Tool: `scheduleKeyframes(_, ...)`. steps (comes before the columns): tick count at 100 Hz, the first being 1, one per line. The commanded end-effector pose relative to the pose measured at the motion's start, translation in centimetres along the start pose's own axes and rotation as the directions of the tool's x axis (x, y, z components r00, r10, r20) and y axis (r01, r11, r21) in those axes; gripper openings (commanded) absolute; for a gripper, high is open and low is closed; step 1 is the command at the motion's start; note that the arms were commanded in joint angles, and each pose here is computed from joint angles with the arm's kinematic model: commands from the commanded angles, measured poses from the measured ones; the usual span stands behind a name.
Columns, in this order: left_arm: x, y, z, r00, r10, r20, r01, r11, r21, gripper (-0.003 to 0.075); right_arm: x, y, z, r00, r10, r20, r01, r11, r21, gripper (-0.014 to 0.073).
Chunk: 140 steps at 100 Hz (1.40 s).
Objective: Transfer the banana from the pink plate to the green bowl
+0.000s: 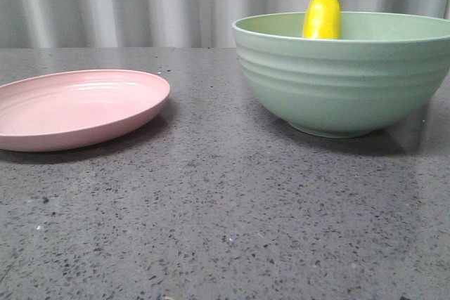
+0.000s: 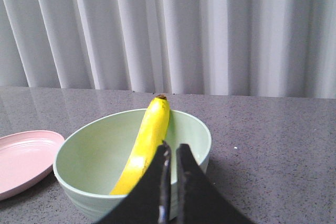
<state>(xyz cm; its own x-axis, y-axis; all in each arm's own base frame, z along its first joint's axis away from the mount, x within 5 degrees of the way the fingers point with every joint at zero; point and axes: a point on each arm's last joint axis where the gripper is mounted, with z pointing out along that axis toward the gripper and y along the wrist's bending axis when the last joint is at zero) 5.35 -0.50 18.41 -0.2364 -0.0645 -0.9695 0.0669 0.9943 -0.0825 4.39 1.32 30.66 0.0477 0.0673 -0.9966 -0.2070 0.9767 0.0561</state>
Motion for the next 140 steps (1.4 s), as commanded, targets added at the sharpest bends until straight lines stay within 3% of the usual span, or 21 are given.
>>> scheduleKeyframes(1, -0.2, 0.0, -0.1, 0.997, -0.023, 0.069, 0.022, 1.000, 0.005, -0.0020, -1.4, -0.1, 0.0, 0.996, -0.012, 0.087, 0.010, 1.000, 0.024, -0.0064)
scheduleKeyframes(80, -0.2, 0.0, -0.1, 0.997, -0.023, 0.069, 0.022, 1.000, 0.005, -0.0020, -1.4, -0.2, 0.0, 0.996, -0.012, 0.088, 0.010, 1.000, 0.024, -0.0064)
scheduleKeyframes(94, -0.2, 0.0, -0.1, 0.997, -0.023, 0.069, 0.022, 1.000, 0.005, -0.0020, -0.8, -0.7, 0.1, 0.983, -0.027, 0.184, 0.013, 0.997, 0.078, -0.0064)
scheduleKeyframes(102, -0.2, 0.0, -0.1, 0.997, -0.023, 0.069, 0.022, 1.000, 0.005, -0.0020, 0.3, -1.3, 0.0, 0.957, -0.114, 0.268, 0.070, 0.984, 0.166, -0.0064)
scheduleKeyframes(111, -0.2, 0.0, -0.1, 0.997, -0.023, 0.069, 0.022, 1.000, 0.005, -0.0020, 2.5, -1.6, -0.1, 0.938, -0.201, 0.281, 0.136, 0.963, 0.235, -0.0064)
scheduleKeyframes(133, -0.2, 0.0, -0.1, 0.997, -0.023, 0.069, 0.022, 1.000, 0.005, -0.0020, 8.7, -2.3, 0.2, 0.974, -0.158, 0.165, 0.108, 0.955, 0.275, -0.0064)
scheduleKeyframes(140, -0.2, 0.0, -0.1, 0.997, -0.023, 0.069, 0.022, 1.000, 0.005, -0.0020, 9.5, -2.5, 0.2, 0.987, -0.152, 0.058, 0.130, 0.951, 0.281, -0.0064)
